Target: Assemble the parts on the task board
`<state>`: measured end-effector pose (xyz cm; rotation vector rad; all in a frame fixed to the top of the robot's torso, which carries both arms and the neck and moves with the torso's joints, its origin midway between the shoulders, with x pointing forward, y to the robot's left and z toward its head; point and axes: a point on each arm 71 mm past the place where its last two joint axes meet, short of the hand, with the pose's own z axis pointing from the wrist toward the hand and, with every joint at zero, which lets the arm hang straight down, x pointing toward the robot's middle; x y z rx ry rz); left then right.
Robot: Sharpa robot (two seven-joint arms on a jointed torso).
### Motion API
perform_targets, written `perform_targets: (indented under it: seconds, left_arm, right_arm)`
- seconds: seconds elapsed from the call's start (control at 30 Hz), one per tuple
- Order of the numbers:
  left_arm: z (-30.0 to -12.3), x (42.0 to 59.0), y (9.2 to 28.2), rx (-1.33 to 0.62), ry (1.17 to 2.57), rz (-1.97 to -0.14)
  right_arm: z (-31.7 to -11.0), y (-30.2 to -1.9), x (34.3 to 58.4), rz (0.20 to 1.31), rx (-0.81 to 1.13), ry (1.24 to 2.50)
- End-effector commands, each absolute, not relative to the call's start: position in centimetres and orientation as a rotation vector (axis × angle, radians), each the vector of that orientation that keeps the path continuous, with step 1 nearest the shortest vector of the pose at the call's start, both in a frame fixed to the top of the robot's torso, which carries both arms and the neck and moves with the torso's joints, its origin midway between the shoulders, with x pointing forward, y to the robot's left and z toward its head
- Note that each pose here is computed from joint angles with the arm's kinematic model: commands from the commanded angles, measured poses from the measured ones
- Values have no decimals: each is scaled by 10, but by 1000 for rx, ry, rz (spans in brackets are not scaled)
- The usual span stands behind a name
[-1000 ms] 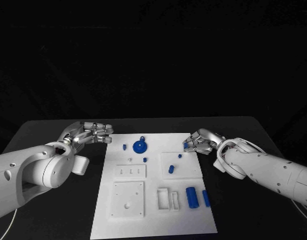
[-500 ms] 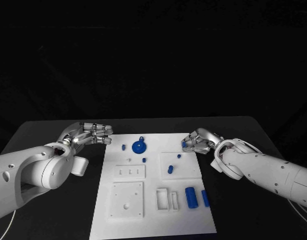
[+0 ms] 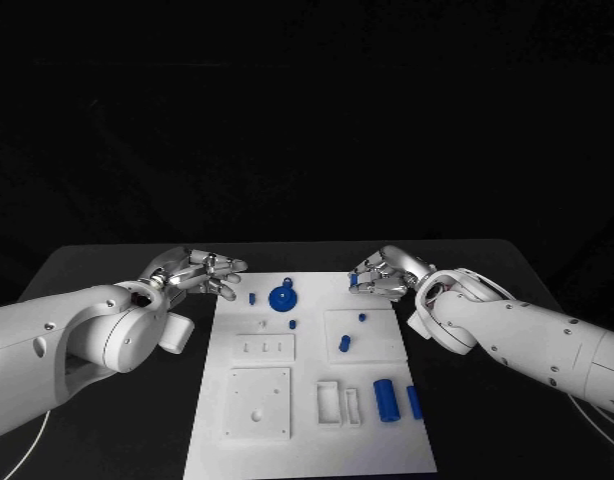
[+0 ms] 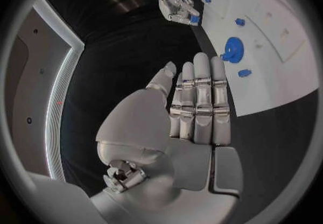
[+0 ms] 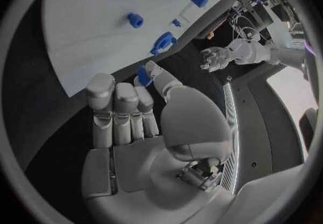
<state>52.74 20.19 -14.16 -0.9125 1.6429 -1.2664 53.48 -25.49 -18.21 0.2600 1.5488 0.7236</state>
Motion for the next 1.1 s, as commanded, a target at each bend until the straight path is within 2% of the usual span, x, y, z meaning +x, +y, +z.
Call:
perform_targets:
  seconds: [0.03, 0.4, 0.77, 1.1]
  left_arm:
    - [-145, 528, 191, -875, 1783, -1177]
    - [-149, 533, 161, -868, 1909, -1084]
    - [-151, 533, 145, -835, 1977, -1039]
    - [-151, 531, 136, -803, 2006, -1032]
  right_arm:
    - [-177, -243, 534, 657, 245, 1581]
    - [-163, -198, 527, 656, 178, 1599]
    - [-163, -159, 517, 638, 139, 1603]
    - [-165, -140, 510, 652, 109, 1615]
